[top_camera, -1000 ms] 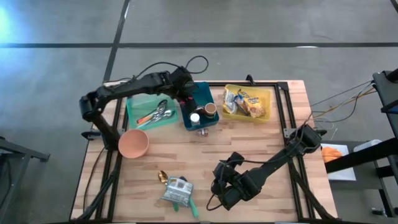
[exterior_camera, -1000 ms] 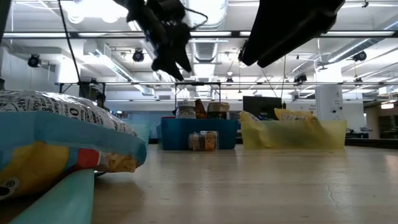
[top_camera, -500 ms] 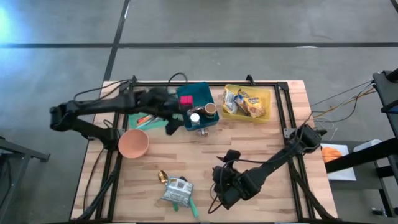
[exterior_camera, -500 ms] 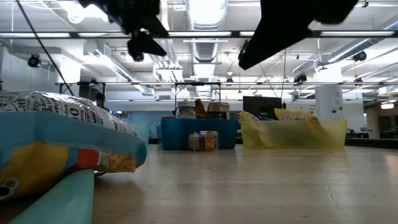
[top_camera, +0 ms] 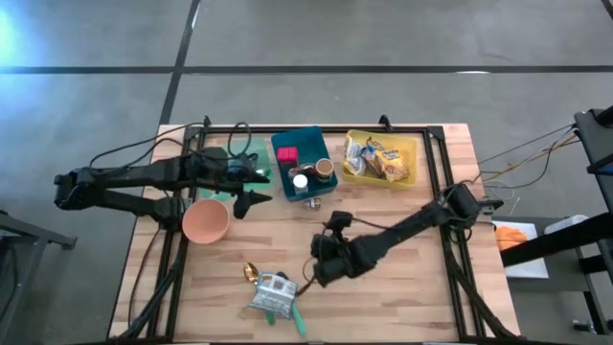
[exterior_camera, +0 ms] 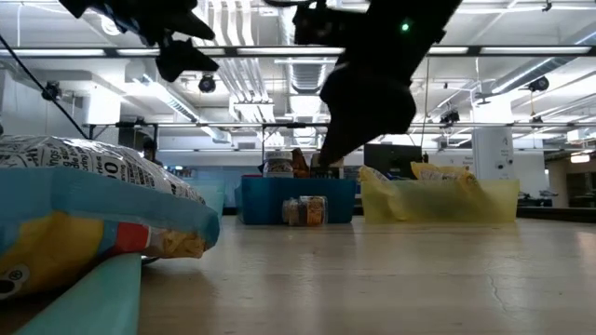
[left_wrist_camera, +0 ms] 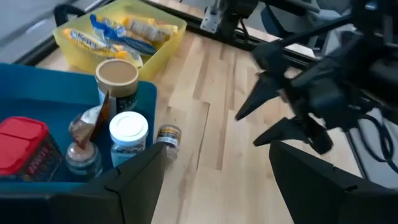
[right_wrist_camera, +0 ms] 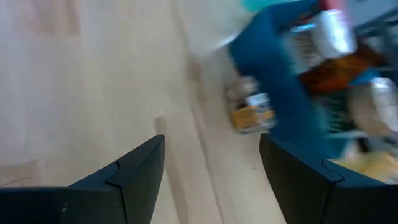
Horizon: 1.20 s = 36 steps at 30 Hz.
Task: Pick & Place Food Item
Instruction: Put the brown seasoning bottle into the blue bin
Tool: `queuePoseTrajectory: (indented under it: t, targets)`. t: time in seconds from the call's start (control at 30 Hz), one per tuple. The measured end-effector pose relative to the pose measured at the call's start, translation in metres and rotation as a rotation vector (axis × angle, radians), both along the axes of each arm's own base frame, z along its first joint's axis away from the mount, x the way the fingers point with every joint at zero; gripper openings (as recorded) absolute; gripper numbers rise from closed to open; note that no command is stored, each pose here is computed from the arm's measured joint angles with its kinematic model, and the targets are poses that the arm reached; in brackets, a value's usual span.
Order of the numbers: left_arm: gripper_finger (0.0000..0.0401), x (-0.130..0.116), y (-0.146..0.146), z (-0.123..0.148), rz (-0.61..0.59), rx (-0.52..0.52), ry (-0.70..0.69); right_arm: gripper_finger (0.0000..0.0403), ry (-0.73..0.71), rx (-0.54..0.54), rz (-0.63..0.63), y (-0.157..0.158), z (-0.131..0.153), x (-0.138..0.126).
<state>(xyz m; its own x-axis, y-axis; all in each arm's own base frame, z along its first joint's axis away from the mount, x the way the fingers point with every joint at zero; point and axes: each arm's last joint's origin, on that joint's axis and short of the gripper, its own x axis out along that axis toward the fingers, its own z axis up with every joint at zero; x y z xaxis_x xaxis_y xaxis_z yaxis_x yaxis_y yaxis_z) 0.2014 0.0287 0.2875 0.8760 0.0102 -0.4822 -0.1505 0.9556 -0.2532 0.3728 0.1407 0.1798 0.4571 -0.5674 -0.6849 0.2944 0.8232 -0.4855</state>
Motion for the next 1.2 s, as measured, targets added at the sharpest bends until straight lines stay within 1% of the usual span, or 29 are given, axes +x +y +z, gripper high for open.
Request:
queuePoseTrajectory:
  t: [0.07,0.13,0.23,0.37,0.5,0.57,0.7,0.77,0.83,0.9,1.2]
  targets:
    - [0.0289,-0.006,-0.001,0.004,-0.004,0.01,-0.02,0.0261,0.047,0.059,0.042,-0.01,-0.001,0.005]
    - [0.0289,-0.011,-0.002,0.01,-0.006,0.018,-0.045,0.0261,0.06,0.106,0.075,-0.02,-0.001,0.012]
    - [0.0289,-0.021,-0.003,0.018,-0.017,0.049,-0.09,0.0261,0.056,0.124,0.087,-0.037,0.002,0.021]
    - [0.0289,-0.032,-0.005,0.02,-0.019,0.048,-0.072,0.0261,0.056,0.125,0.069,-0.059,0.007,0.029]
    - [0.0289,-0.04,-0.007,0.017,-0.02,0.04,-0.027,0.0261,0.087,0.174,0.074,-0.08,0.006,0.033]
    - [0.0289,-0.041,-0.007,0.016,-0.02,0.038,-0.011,0.0261,0.101,0.192,0.079,-0.089,0.005,0.034]
    - [0.0289,-0.041,-0.007,0.013,-0.02,0.033,0.012,0.0261,0.132,0.162,0.12,-0.099,0.005,0.036]
    - [0.0289,-0.041,-0.007,0.013,-0.02,0.032,0.022,0.0261,0.147,0.191,0.151,-0.104,0.005,0.037]
    - [0.0289,-0.041,-0.007,0.013,-0.02,0.033,0.016,0.0261,0.151,0.245,0.166,-0.109,0.004,0.037]
    - [0.0289,-0.042,-0.007,0.013,-0.02,0.033,0.015,0.0261,0.152,0.261,0.164,-0.114,0.004,0.037]
    - [0.0289,-0.042,-0.007,0.014,-0.02,0.033,0.011,0.0261,0.174,0.254,0.156,-0.127,-0.001,0.037]
